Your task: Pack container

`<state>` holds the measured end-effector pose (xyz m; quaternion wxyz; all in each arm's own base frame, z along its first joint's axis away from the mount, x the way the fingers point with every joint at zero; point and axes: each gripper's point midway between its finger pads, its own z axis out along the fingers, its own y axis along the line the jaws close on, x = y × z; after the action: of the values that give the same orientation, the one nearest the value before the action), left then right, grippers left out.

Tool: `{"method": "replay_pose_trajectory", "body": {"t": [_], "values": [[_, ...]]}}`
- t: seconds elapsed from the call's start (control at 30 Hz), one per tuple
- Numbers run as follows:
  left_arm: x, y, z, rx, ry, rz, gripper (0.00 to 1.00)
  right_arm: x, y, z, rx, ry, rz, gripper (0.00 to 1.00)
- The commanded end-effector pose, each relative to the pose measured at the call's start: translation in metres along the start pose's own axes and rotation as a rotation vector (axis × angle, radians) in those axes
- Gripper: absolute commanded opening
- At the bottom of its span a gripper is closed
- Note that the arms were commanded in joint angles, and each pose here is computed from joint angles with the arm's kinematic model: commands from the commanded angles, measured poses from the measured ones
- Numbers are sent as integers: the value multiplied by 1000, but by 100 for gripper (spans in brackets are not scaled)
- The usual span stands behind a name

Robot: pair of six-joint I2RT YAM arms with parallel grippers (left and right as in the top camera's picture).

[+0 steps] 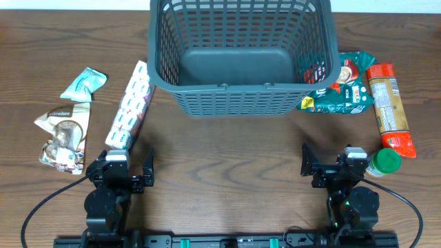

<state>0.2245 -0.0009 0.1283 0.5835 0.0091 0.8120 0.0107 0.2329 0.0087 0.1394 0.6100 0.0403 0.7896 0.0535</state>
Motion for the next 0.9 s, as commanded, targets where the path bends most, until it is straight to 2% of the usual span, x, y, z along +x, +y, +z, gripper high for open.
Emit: {"method": "replay_pose_trajectory", "body": {"t": [0.0, 0.27, 0.43, 0.57, 0.87], "values": [[0, 1, 0, -4, -6, 11, 99, 2, 1, 1, -3, -2, -20, 99], [-1, 2, 0, -7, -6, 10, 99, 1, 1, 1, -3, -3, -10, 99], [-6, 2, -2, -7, -20, -25, 99, -5, -11, -1, 71, -27, 57, 99], [-27, 3, -10, -5, -60, -120, 98, -22, -24, -9, 149, -66, 59, 99], [-83, 5, -19, -14, -33, -119, 99, -82, -39, -34, 284, -89, 40, 99]]}}
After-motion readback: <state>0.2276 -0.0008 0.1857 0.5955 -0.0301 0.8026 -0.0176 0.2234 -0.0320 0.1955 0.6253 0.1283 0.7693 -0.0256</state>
